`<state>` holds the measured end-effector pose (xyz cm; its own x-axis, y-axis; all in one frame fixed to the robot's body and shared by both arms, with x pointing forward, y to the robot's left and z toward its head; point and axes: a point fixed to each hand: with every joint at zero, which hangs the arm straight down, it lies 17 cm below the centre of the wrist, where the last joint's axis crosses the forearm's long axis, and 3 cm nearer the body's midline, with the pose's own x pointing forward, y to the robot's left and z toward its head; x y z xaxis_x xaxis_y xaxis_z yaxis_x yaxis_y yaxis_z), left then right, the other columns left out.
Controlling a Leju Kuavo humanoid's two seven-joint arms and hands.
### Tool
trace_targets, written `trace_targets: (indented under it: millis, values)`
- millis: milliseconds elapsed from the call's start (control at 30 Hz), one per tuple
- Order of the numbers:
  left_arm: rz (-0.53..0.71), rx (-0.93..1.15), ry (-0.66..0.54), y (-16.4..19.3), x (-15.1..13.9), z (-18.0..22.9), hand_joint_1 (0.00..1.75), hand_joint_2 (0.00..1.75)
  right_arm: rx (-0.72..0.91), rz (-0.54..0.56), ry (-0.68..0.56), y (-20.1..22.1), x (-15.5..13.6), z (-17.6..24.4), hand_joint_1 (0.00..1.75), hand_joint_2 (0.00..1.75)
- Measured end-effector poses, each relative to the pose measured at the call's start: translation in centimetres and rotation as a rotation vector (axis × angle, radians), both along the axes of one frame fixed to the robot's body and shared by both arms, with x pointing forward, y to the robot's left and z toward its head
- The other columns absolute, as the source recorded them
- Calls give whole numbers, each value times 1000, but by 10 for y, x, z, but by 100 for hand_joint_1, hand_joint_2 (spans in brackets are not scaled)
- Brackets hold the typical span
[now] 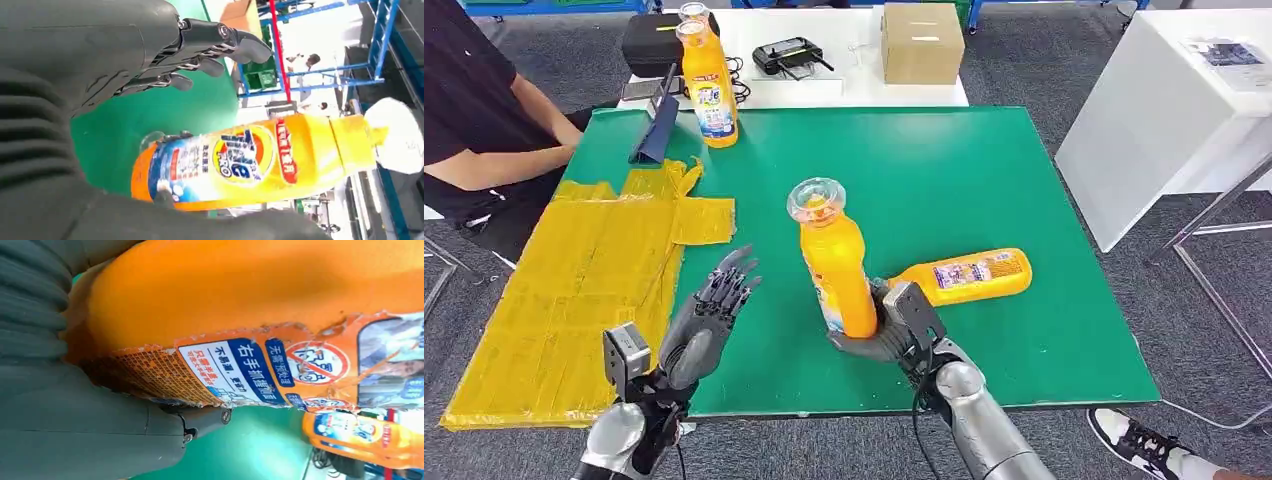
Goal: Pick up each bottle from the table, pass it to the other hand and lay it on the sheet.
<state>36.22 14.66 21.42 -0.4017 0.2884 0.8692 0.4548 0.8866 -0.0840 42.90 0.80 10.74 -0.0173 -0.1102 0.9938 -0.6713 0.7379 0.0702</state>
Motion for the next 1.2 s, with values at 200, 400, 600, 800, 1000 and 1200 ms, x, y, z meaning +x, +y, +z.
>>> trace_targets:
  millis: [200, 400, 600, 800, 1000, 1200]
  values:
    - [19, -2, -60, -5, -5, 12, 0, 175, 4, 49, -16, 25, -10, 10, 175, 175]
    - [127, 40, -152, -3, -5, 28, 0, 175, -8, 121, -23, 60, -30, 15, 175, 175]
    - [150, 23, -199, -3, -10, 44, 0, 175, -29, 175, -24, 78, -47, 10, 175, 175]
    - [171, 9, -211, 0, -17, 46, 0, 175, -72, 219, -35, 86, -61, 1, 175, 175]
    - [192, 17, -209, 2, -22, 41, 0, 175, -112, 297, -58, 100, -91, -10, 175, 175]
    - [188, -27, -145, 16, -26, 28, 0, 175, -182, 289, -91, 104, -104, -27, 175, 175]
